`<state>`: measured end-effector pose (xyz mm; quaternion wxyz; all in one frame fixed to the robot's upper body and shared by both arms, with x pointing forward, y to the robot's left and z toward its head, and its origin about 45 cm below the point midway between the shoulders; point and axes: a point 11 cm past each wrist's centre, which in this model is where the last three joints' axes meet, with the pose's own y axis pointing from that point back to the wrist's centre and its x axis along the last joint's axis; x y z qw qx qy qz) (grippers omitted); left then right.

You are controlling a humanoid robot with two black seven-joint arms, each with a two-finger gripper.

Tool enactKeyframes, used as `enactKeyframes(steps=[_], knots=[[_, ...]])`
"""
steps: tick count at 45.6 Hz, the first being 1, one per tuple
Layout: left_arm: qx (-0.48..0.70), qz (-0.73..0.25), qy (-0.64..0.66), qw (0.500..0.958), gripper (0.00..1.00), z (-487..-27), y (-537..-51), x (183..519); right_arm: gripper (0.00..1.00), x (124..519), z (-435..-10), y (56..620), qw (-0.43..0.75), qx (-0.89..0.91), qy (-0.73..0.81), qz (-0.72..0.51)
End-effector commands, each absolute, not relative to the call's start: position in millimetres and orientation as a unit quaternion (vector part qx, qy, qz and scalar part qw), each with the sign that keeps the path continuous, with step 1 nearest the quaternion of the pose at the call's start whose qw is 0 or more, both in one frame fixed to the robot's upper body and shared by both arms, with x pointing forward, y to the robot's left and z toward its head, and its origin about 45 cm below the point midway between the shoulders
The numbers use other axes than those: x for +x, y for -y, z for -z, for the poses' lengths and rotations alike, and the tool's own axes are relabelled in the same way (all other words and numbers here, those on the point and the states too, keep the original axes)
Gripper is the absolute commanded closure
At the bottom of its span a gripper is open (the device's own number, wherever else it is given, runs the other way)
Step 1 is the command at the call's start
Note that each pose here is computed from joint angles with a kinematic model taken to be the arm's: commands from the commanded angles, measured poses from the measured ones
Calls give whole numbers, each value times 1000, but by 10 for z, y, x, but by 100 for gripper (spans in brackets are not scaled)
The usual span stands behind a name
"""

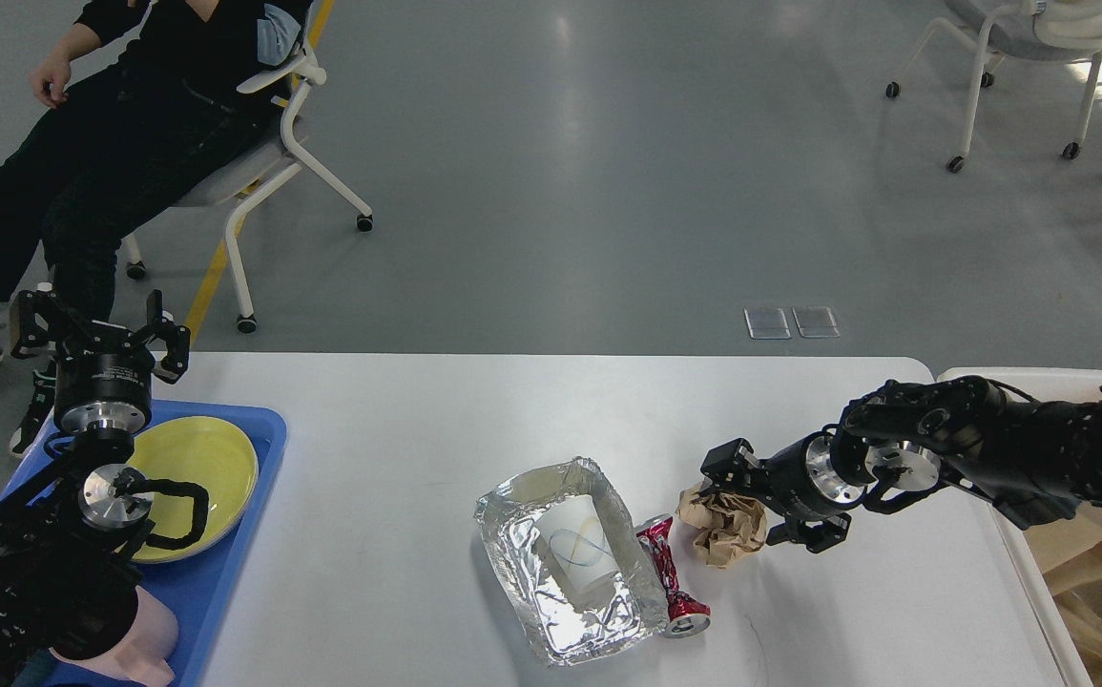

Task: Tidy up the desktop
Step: 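Move the right gripper down and grasp the crumpled brown paper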

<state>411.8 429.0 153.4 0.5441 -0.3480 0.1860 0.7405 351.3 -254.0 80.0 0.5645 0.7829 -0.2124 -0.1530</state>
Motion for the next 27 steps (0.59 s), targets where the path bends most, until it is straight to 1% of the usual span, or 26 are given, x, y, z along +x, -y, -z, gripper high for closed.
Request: enactKeyframes(steps=[1, 2, 5, 6, 7, 9, 13, 14, 23, 27], knots=[[-348, -740, -186, 544, 3, -1533, -4290, 4118, 0, 3472, -738, 2494, 556, 786, 216, 161], [-348, -741, -186, 544, 3, -1534, -4291, 4118, 0, 3467, -726, 2483, 556, 786, 217, 160], [-348, -740, -186, 544, 3, -1533, -4290, 4118, 6, 3455, -696, 2477, 559, 783, 223, 158], [-348, -741, -186, 544, 3, -1534, -4291, 4118, 10, 3445, -682, 2468, 559, 783, 223, 158], [-348, -740, -186, 544, 3, -1533, -4290, 4118, 17, 3426, -663, 2464, 560, 782, 222, 159], [-348, -741, -186, 544, 3, -1534, -4291, 4118, 38, 3405, -658, 2435, 560, 784, 217, 161], [-348, -740, -186, 544, 3, -1533, -4291, 4118, 95, 3403, -683, 2397, 557, 786, 210, 164], [-348, -741, -186, 544, 3, -1534, -4291, 4118, 100, 3393, -680, 2391, 557, 787, 208, 165], [-348, -740, -186, 544, 3, -1533, -4290, 4118, 100, 3448, -734, 2399, 558, 787, 213, 157], [-348, -740, -186, 544, 3, -1533, -4290, 4118, 100, 3543, -829, 2425, 558, 786, 220, 146]])
